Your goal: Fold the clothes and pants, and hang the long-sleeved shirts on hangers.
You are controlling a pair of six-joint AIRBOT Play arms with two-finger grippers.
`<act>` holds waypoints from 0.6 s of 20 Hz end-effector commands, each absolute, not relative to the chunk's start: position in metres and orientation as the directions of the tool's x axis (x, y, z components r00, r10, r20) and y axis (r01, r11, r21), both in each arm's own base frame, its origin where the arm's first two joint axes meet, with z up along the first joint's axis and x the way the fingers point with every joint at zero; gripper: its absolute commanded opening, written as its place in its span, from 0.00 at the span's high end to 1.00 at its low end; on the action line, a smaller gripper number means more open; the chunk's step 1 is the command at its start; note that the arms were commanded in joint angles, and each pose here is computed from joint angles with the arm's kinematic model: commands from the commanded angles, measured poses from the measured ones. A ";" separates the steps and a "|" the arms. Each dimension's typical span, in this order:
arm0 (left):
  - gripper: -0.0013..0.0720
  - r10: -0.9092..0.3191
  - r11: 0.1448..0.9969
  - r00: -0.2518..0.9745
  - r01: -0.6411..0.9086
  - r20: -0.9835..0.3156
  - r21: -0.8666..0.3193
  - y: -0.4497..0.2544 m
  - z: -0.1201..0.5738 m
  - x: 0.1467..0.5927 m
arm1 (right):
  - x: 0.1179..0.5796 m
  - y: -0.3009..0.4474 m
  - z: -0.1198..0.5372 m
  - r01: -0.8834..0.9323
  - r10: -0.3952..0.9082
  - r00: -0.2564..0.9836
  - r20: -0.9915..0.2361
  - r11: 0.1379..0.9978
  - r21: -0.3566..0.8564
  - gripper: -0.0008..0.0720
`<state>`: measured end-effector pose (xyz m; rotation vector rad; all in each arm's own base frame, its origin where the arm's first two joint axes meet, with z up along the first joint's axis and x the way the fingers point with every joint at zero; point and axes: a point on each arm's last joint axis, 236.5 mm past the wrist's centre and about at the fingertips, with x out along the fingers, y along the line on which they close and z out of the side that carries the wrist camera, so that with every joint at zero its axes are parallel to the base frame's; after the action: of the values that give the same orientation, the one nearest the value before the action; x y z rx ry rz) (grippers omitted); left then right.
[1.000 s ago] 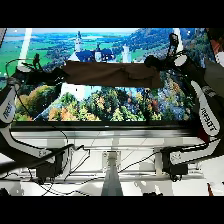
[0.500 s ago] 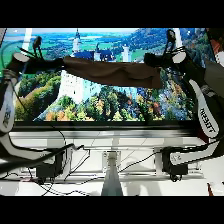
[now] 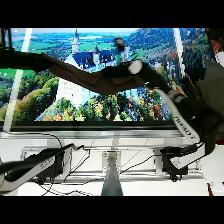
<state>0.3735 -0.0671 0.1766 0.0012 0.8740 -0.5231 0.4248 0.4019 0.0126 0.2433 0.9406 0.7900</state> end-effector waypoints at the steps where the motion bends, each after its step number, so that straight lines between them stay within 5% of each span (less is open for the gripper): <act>1: 0.96 -0.410 0.879 0.574 0.457 -0.709 -0.138 -0.066 0.208 0.345 | 0.347 0.504 0.019 -0.573 0.784 0.195 -0.589 0.578 0.581 0.97; 6: 0.96 -0.421 0.875 0.559 0.459 -0.714 -0.157 -0.068 0.203 0.347 | 0.296 0.539 0.001 -0.703 0.761 0.136 -0.634 0.525 0.480 0.97; 12: 0.96 -0.535 0.804 0.435 0.527 -0.724 -0.277 -0.111 0.175 0.359 | 0.422 0.395 -0.004 -0.661 0.545 0.327 -0.772 0.716 0.225 0.97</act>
<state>0.3560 -0.0847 0.1861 0.0288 0.8727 -0.5748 0.3759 0.4649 0.0016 -0.0303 0.9285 0.9152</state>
